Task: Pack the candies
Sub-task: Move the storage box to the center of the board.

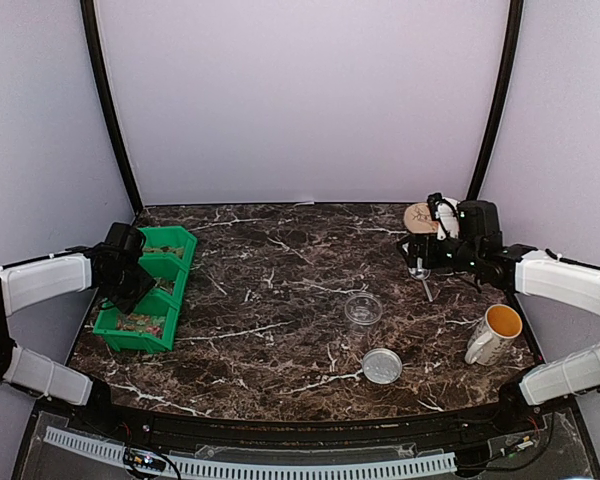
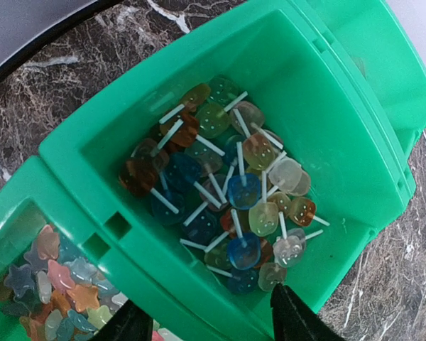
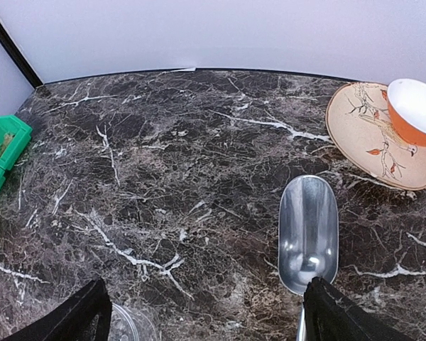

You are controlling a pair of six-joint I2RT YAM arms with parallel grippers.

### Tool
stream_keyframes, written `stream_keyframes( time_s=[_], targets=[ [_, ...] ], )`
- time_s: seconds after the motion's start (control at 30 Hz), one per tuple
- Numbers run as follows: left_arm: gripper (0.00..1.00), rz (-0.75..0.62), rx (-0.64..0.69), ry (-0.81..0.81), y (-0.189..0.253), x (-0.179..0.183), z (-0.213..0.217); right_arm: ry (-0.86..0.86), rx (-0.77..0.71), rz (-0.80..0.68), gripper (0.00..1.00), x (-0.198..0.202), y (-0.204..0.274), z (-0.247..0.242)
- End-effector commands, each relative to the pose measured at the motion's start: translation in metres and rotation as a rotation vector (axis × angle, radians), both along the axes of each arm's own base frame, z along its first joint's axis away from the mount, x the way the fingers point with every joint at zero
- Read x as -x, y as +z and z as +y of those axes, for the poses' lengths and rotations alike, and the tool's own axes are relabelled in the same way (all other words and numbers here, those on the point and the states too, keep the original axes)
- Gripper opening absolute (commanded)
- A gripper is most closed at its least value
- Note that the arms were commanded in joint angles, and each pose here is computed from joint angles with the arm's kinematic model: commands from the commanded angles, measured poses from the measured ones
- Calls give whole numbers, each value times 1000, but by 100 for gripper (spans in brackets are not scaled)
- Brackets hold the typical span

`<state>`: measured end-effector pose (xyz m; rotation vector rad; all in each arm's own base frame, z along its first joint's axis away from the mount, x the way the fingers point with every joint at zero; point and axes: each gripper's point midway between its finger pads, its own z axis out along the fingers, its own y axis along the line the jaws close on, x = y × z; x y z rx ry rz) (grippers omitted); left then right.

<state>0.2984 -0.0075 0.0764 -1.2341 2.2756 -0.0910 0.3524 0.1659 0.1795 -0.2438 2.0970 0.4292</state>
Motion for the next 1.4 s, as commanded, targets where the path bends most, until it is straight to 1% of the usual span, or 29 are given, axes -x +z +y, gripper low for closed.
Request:
stream_keyframes(
  time_s=[0.0, 0.27, 0.4, 0.5, 0.7, 0.8, 0.9, 1.13, 1.37],
  targets=[
    [51, 32, -22, -37, -6, 1, 1, 17, -1, -17, 94, -2, 4, 7],
    [35, 3, -9, -143, -6, -10, -11, 33, 1, -10, 94, 1, 3, 11],
    [31, -12, 6, -227, -9, -20, -22, 40, -2, -9, 94, 1, 4, 13],
    [28, -5, 41, -267, -14, -27, -32, 48, -4, -7, 94, 2, 4, 16],
    [25, 5, 117, -285, -24, -47, -51, 26, 26, 26, 94, 0, 1, 15],
    [25, 5, 120, -301, -24, -60, -63, -18, 66, 56, 94, -2, -5, 9],
    [26, 13, 118, -322, -25, -76, -82, -80, 103, 89, 95, -4, -11, -2],
    [26, 43, 181, -366, -35, -101, -135, -238, 180, 160, 96, -7, -30, -29],
    [27, 32, 211, -377, -33, -117, -175, -315, 226, 231, 97, 0, -55, -44]
  ],
)
